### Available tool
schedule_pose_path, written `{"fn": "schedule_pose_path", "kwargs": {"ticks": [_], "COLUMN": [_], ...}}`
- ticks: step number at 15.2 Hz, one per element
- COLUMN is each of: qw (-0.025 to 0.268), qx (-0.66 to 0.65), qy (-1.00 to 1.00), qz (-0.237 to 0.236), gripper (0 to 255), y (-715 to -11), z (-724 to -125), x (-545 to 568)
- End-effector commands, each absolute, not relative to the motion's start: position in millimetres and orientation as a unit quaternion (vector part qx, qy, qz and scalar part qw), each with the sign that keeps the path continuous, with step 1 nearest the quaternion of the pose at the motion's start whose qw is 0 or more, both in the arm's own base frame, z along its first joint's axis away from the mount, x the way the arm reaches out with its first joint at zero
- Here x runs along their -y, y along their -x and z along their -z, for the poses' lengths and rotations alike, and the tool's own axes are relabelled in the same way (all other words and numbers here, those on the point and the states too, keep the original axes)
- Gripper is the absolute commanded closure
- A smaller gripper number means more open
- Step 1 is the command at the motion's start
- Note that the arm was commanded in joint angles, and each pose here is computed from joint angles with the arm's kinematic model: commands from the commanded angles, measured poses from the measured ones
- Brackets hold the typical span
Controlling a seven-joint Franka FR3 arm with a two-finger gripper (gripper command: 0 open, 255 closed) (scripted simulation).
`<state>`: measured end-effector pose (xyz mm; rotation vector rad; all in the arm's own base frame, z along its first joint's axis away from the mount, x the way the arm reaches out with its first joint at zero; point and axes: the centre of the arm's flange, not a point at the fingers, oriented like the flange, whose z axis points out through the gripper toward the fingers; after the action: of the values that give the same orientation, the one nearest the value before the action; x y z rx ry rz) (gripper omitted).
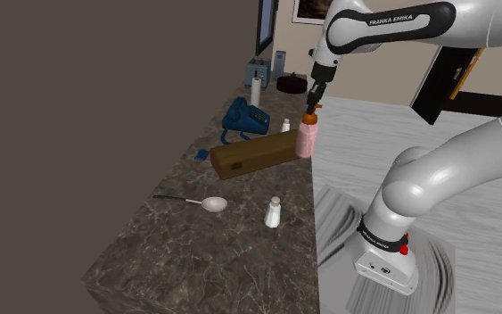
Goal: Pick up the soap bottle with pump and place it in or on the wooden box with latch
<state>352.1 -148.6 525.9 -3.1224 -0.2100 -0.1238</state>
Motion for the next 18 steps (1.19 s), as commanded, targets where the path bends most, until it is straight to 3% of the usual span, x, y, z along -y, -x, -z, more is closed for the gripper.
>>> {"fn": "schedule_pose_path", "kwargs": {"ticks": [1,10,18], "qw": [0.005,0.005,0.005], "qx": [0.067,0.067,0.067], "qy": [0.997,0.997,0.997], "qz": [0.04,0.04,0.04], "gripper": [255,255,255], "y": [-351,-351,-444], "z": [-536,-580,-627], "x": [149,149,133]}}
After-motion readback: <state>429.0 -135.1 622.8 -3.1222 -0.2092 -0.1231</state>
